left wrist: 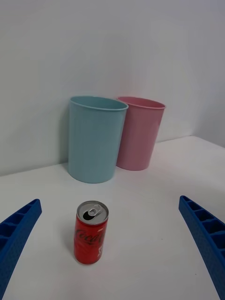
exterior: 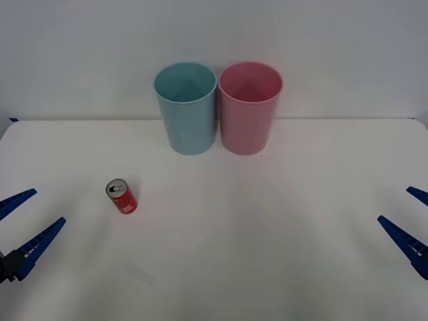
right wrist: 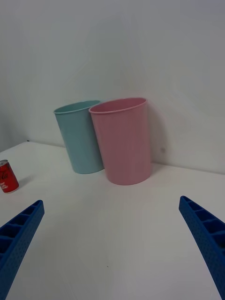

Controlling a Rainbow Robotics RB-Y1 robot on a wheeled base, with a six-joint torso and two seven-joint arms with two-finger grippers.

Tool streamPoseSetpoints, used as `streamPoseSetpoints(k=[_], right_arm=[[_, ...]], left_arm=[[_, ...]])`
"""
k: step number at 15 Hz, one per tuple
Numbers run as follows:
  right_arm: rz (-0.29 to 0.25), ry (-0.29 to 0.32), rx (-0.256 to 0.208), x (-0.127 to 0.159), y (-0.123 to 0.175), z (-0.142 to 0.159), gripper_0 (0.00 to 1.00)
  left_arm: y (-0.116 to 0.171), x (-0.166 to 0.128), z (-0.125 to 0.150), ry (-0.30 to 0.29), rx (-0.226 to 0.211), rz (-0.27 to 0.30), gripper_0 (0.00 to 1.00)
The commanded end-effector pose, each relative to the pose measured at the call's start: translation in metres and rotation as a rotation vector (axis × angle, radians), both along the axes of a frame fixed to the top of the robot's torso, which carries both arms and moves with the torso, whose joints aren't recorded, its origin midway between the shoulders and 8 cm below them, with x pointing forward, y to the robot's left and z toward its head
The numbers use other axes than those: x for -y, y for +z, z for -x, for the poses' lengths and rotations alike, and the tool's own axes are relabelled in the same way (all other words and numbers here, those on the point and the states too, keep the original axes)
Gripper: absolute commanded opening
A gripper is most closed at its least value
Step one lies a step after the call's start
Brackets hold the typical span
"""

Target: Grasp the object on the table and drop it into the matching bin: aluminum can to the light blue bin, PET bottle to the pink bin.

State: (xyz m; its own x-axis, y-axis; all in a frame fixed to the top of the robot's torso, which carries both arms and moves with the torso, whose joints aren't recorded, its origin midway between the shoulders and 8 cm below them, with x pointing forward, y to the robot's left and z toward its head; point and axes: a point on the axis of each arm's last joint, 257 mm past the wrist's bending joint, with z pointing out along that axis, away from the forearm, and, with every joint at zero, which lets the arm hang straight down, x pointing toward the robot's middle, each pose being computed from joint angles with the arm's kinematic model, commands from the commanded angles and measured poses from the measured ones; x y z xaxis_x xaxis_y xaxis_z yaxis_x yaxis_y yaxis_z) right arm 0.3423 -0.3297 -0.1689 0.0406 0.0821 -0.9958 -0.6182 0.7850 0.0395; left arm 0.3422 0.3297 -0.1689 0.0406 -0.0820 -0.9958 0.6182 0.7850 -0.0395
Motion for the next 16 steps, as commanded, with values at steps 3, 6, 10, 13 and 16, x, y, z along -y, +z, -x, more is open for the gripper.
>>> streamPoseSetpoints(k=[3, 6, 10, 13, 16], right_arm=[[0.0, 0.0, 0.0, 0.0, 0.0, 0.0, 1.0], [0.0, 0.0, 0.0, 0.0, 0.0, 0.0, 1.0], [0.0, 0.0, 0.0, 0.0, 0.0, 0.0, 1.0], [0.0, 0.0, 0.0, 0.0, 0.0, 0.0, 1.0], [0.0, 0.0, 0.0, 0.0, 0.0, 0.0, 1.0]], left_arm=[[-0.007, -0.007, -0.001, 0.018, -0.015, 0.011, 1.0], [-0.007, -0.011, -0.002, -0.001, -0.033, -0.016, 1.0], [-0.026, -0.026, -0.004, 0.046, -0.068, -0.043, 1.0], [-0.046, -0.032, -0.005, 0.067, -0.106, -0.102, 1.0], [-0.064, -0.036, -0.003, 0.086, -0.136, -0.169, 1.0]])
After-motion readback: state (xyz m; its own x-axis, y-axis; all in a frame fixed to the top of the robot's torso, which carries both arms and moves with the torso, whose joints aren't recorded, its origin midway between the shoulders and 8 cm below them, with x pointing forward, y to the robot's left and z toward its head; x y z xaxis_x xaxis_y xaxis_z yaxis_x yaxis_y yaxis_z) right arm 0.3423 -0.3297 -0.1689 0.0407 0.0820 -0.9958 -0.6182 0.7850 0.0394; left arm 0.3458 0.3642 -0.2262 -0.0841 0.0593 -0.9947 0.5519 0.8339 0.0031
